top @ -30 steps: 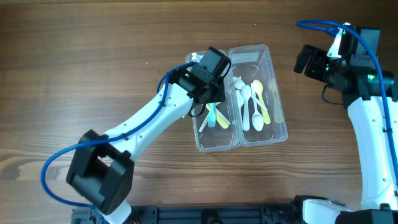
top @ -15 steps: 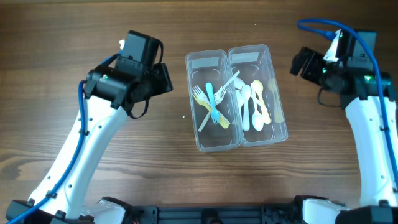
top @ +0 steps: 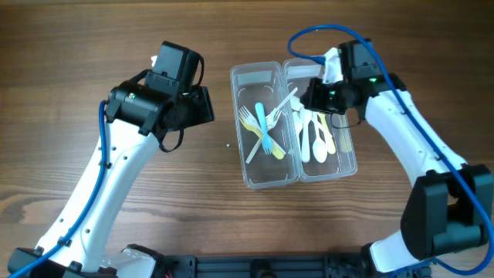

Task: Pack container

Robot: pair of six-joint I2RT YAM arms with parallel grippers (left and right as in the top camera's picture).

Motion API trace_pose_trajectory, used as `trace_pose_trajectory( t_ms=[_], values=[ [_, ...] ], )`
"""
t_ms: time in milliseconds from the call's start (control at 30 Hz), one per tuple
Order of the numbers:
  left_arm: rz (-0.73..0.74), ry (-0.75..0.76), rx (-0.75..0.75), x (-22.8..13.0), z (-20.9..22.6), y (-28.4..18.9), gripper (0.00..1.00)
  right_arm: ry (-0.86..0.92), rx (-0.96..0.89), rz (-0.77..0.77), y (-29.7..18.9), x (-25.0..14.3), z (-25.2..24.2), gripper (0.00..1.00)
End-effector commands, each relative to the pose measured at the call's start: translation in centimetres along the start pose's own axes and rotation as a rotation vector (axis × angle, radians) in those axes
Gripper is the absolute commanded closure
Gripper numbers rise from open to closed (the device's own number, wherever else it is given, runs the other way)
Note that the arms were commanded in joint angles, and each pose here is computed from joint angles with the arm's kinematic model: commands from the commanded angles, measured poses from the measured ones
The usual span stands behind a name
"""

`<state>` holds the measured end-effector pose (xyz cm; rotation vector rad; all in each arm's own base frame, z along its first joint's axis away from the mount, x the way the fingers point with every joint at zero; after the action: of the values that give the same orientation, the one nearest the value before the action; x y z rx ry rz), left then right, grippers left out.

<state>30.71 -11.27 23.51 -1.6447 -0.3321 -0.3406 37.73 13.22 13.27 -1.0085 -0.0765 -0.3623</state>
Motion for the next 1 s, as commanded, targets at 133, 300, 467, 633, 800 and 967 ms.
trace_pose_trajectory(
  t_ms=[133,300,467,633,800,967],
  values=[
    [0.005,0.018,0.022,-0.1,0.3,-0.3,0.37,-0.240,0.173,-0.069,1.3,-0.2,6.8,0.96],
    [0.059,0.045,0.042,-1.3,0.8,-0.3,0.38,-0.269,0.181,-0.126,-0.3,1.0,7.2,0.96],
    [0.063,0.059,0.079,-1.5,1.3,0.1,0.36,-0.117,-0.086,-0.280,-5.7,4.1,0.4,0.96],
    [0.016,0.060,0.253,-1.0,4.0,0.3,0.00,0.096,-0.289,-0.184,-7.3,3.0,-8.0,0.96],
    [0.025,0.019,0.272,-0.7,5.4,0.5,0.00,0.184,-0.352,-0.082,-4.7,1.8,-10.3,0.96],
    [0.039,0.002,0.280,-0.9,6.0,0.5,0.00,0.213,-0.359,-0.019,-2.7,1.2,-11.3,0.96]
  ],
)
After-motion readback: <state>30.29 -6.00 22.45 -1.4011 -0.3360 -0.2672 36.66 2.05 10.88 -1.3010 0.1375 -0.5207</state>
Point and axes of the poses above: each gripper's point midway between its finger pads, its own y axis out along the fingers, its own z axis along the line the jaws close on, x = y × z, the point moved 3 cm from there along -y, back along the fingers, and after that the axes turned 9 degrees about y, right-handed, at the moved point
